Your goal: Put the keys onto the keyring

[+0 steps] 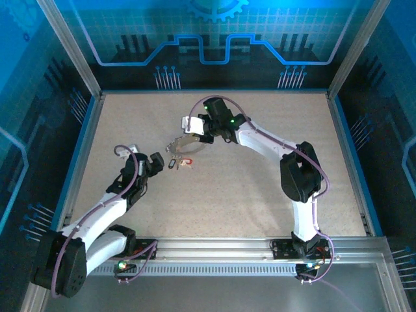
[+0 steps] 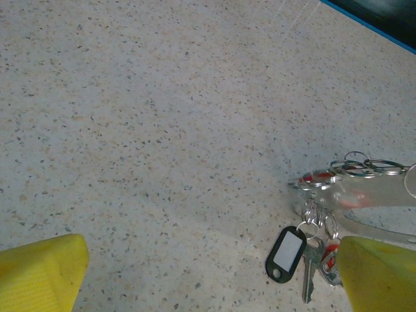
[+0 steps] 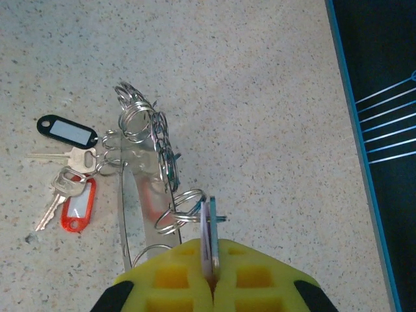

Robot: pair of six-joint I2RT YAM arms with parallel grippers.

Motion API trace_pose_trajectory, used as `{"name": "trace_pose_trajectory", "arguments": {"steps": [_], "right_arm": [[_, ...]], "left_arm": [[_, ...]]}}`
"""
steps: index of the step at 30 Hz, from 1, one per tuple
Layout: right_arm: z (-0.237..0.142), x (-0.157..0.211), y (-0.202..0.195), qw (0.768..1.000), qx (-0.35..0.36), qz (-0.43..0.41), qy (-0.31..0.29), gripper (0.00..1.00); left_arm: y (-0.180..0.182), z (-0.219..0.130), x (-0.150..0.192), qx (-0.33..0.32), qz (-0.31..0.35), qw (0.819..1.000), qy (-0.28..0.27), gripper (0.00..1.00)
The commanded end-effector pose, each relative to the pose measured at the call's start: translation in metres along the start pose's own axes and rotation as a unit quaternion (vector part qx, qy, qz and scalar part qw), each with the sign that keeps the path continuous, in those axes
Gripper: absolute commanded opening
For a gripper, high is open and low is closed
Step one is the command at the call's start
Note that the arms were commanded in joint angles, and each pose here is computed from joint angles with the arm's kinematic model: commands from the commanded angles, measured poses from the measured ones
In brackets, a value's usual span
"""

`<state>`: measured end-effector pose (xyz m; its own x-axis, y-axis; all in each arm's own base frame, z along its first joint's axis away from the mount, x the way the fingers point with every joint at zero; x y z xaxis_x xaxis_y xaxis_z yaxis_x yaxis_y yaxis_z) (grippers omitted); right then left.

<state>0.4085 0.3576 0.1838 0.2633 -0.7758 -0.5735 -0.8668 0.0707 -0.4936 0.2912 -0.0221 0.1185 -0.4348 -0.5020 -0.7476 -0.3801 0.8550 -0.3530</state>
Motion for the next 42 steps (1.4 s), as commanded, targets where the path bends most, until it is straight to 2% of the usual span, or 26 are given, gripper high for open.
{"name": "trace_pose_trajectory", "arguments": {"steps": [1,14,23,26,31,34,42], "right_arm": [[0.002,-0.001,-0.006,1.000,0.003,-0.022,-0.022,0.00],[-0.004,0.028,0.002,0.997,-0.038,-0.041,-0.060,0.00],[-0.027,0.034,0.038,0.996,-0.045,-0.030,-0.072,0.00],[-0.036,0.033,0.046,0.996,-0.045,-0.021,-0.077,0.00],[-0.045,0.046,0.044,0.998,-0.049,0.004,-0.035,0.00],[-0.047,0.056,0.048,0.998,-0.066,0.014,-0.005,0.00],[-0.041,0.100,0.076,0.987,-0.125,0.031,0.092,0.00]], "left_arm": [[0.004,-0.001,0.004,0.007,-0.017,1.000,-0.001,0.99],[0.000,0.000,0.017,0.031,-0.045,0.998,0.024,0.99],[-0.004,-0.001,0.012,0.041,-0.023,0.999,0.015,0.99],[-0.016,-0.001,0.008,0.068,-0.013,0.997,0.019,0.99],[-0.052,-0.002,0.011,0.172,0.001,0.985,0.035,0.94],[-0.065,-0.002,0.015,0.208,0.013,0.977,0.051,0.94],[-0.061,0.009,0.024,0.190,0.035,0.979,0.064,0.95]]}}
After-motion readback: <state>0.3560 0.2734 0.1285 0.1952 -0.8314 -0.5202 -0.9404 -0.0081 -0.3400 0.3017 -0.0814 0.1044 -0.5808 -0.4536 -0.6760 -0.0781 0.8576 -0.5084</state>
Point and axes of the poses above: each hand's point on the last joint's axis, 136 mm out from that joint toward the fingers, its own z axis out along the fingers, its own y axis along the line the jaws close on, x = y × z, the point moved 2 cm from there along -z, back along the fingers, and after that the axes turned 2 degrees about -z, right-handed, at the moved point
